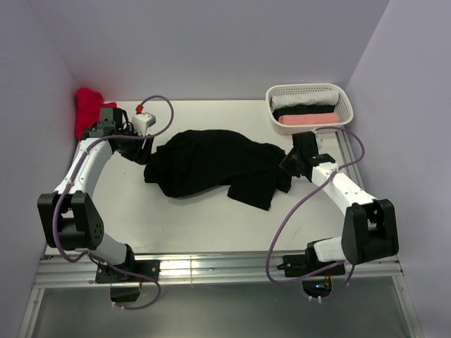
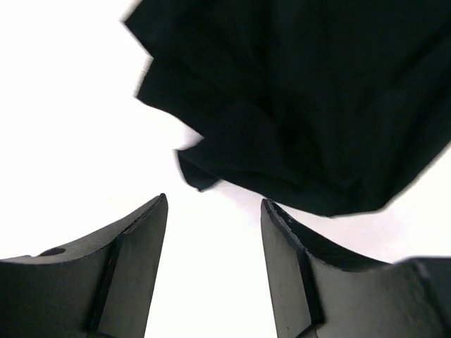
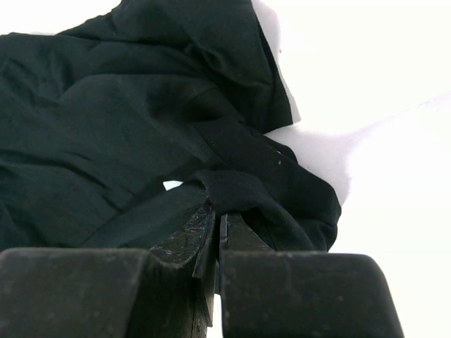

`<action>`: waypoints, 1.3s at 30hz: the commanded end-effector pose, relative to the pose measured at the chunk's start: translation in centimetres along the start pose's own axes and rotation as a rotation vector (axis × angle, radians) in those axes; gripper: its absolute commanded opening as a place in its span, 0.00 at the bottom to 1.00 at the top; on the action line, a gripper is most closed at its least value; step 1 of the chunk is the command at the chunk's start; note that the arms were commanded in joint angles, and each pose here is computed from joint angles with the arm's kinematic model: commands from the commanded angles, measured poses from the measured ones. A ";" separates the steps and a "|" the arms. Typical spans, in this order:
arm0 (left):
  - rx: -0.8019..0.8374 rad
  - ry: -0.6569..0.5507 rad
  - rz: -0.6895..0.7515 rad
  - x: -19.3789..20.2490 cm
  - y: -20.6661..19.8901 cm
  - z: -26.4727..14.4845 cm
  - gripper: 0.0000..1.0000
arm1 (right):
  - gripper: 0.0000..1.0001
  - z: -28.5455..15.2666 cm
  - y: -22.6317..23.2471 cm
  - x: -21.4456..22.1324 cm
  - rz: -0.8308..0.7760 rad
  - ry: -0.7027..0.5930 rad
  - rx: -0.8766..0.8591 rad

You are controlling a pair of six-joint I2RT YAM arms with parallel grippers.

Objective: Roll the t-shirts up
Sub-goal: Flatten the tshirt

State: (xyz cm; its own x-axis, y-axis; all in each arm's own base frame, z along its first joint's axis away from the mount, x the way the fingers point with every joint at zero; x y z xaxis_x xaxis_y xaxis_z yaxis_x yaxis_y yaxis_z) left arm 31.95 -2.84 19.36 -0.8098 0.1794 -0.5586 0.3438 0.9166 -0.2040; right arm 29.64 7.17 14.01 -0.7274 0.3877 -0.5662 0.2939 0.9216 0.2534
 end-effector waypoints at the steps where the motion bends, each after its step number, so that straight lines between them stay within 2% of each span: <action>1: -0.022 -0.026 -0.032 -1.9 0.8 0.0 0.61 | 0.00 -0.8 -0.3 -1.1 0.003 -0.078 -0.009; 12: 0.060 0.127 -0.038 -0.9 1.8 4.1 0.64 | 0.00 -0.6 -0.3 -0.6 0.007 -0.071 -0.034; 30: 0.168 0.116 -0.012 -1.6 1.2 5.1 0.66 | 0.00 -0.6 -0.1 -0.4 0.010 -0.069 -0.055; 36: 0.216 0.167 -0.010 -0.6 0.8 5.4 0.60 | 0.00 -0.5 0.0 -0.3 0.012 -0.065 -0.059; 38: 0.216 0.189 -0.012 0.0 0.9 5.6 0.55 | 0.00 -0.6 0.0 -0.3 0.008 -0.066 -0.057; 39: 0.214 0.195 -0.012 0.2 0.9 5.6 0.49 | 0.00 -0.6 -0.1 -0.3 0.007 -0.065 -0.053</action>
State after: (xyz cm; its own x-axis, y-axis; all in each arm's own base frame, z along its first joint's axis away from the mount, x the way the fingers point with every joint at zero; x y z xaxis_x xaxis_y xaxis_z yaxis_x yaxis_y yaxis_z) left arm 35.06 -3.64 14.28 -0.8920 0.2223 -0.3936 0.3724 0.8550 -0.3610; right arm 29.38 7.24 13.78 -0.7136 0.3959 -0.5780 0.2764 0.9172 0.2870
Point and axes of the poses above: each gripper's point midway between its finger pads, its own z axis out along the fingers, its own y axis along the line the jaws close on, x = y × z, the point moved 6 cm from there along -z, back along the fingers, and after that the axes turned 15 degrees about -z, right-handed, at the moved point
